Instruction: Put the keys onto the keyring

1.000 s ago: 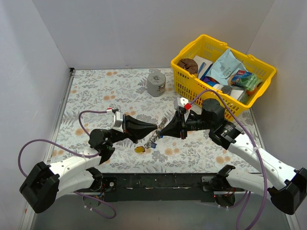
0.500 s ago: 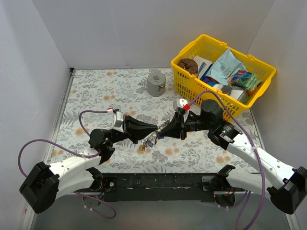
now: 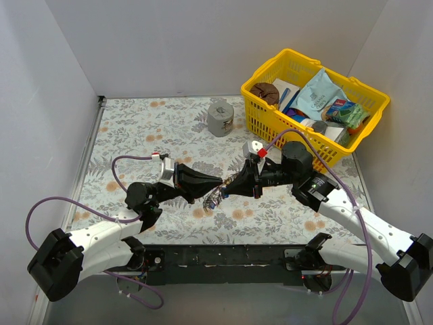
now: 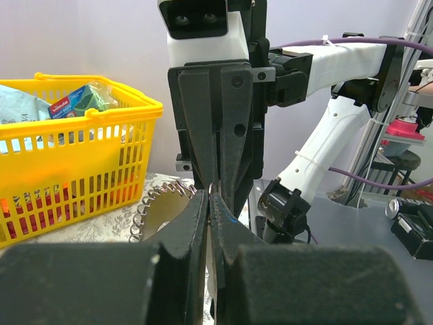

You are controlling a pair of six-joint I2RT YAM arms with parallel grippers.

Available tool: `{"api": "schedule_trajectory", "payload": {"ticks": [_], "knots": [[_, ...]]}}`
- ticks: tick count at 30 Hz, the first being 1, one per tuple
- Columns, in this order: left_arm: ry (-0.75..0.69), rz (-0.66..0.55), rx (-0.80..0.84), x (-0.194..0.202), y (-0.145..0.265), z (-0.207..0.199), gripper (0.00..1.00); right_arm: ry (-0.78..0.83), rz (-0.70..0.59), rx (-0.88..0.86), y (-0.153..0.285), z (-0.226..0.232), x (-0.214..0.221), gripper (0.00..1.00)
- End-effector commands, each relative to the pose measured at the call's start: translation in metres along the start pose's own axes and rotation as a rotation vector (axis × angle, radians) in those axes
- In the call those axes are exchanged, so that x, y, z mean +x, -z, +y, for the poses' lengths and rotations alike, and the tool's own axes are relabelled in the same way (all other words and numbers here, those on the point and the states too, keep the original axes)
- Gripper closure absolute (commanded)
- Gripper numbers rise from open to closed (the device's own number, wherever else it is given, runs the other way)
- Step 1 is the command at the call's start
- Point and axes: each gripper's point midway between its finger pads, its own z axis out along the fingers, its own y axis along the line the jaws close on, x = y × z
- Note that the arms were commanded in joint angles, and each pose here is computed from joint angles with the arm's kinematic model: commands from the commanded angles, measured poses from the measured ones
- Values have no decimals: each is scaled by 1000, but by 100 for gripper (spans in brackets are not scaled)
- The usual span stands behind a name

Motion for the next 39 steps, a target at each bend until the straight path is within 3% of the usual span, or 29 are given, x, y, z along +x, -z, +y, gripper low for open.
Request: {"api": "schedule_trajectory", "payload": {"ticks": [1, 19, 39], "knots": [[-85, -122, 54, -46, -12, -14, 100, -20, 12, -17, -3, 0, 8, 99], [-73, -111, 70, -44, -12, -18, 100, -49, 36, -35, -12, -6, 13, 99], [-57, -75, 71, -33, -12, -14, 100, -20, -23, -29, -17, -9, -13, 99]]}}
